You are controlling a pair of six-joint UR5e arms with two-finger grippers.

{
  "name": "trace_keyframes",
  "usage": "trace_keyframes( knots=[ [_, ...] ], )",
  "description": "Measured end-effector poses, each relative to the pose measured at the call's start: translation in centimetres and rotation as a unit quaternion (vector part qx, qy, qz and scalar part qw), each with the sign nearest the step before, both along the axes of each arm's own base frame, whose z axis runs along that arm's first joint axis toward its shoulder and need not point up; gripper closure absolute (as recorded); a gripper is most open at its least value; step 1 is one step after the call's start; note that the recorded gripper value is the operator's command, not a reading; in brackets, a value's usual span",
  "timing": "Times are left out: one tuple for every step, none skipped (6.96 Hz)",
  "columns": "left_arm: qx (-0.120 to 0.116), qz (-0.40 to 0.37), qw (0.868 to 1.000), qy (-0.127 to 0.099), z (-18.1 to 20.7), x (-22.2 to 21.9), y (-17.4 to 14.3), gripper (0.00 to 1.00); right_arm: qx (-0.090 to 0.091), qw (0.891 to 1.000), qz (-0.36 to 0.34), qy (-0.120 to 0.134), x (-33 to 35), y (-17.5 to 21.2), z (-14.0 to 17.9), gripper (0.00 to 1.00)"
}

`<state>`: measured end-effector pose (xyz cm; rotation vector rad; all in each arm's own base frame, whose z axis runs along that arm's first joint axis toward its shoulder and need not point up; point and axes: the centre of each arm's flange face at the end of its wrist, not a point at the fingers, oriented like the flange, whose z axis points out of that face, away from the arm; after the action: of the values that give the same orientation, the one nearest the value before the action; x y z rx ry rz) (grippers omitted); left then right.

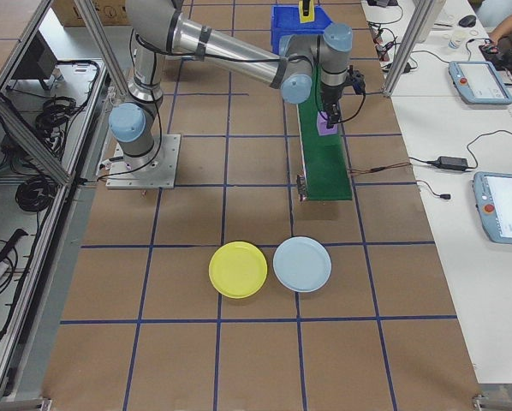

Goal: Move block left to right into plate

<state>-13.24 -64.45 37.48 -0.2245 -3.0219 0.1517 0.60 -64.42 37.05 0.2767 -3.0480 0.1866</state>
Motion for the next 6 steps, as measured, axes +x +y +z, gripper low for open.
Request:
trace_keyframes(
  knots=[
    [0.002, 0.018, 1.000, 0.004, -1.1, -3.5, -0.8, 0.61, 0.006, 0.999, 0.026, 0.017, -5.5, 2.0, 1.8, 0.77],
    [0.005, 0.027, 1.000, 0.008, -2.5, -6.4, -1.2, 0.61, 0.018, 0.998, 0.046, 0.029, -11.6, 3.7, 2.2, 0.77],
    [0.011, 0.029, 0.999, 0.010, -4.0, -8.3, -1.3, 0.61, 0.031, 0.997, 0.058, 0.034, -17.5, 5.6, 1.9, 0.77],
    [0.028, 0.033, 0.999, 0.010, -6.2, -9.1, -1.3, 0.61, 0.043, 0.996, 0.066, 0.034, -22.4, 7.6, 1.1, 0.77],
    [0.045, 0.036, 0.998, 0.008, -8.2, -9.4, -1.3, 0.61, 0.056, 0.996, 0.068, 0.028, -26.6, 9.5, -0.2, 0.77],
    [0.056, 0.036, 0.998, 0.006, -9.5, -9.5, -1.4, 0.59, 0.066, 0.996, 0.063, 0.020, -29.9, 11.2, -1.9, 0.77]
  ],
)
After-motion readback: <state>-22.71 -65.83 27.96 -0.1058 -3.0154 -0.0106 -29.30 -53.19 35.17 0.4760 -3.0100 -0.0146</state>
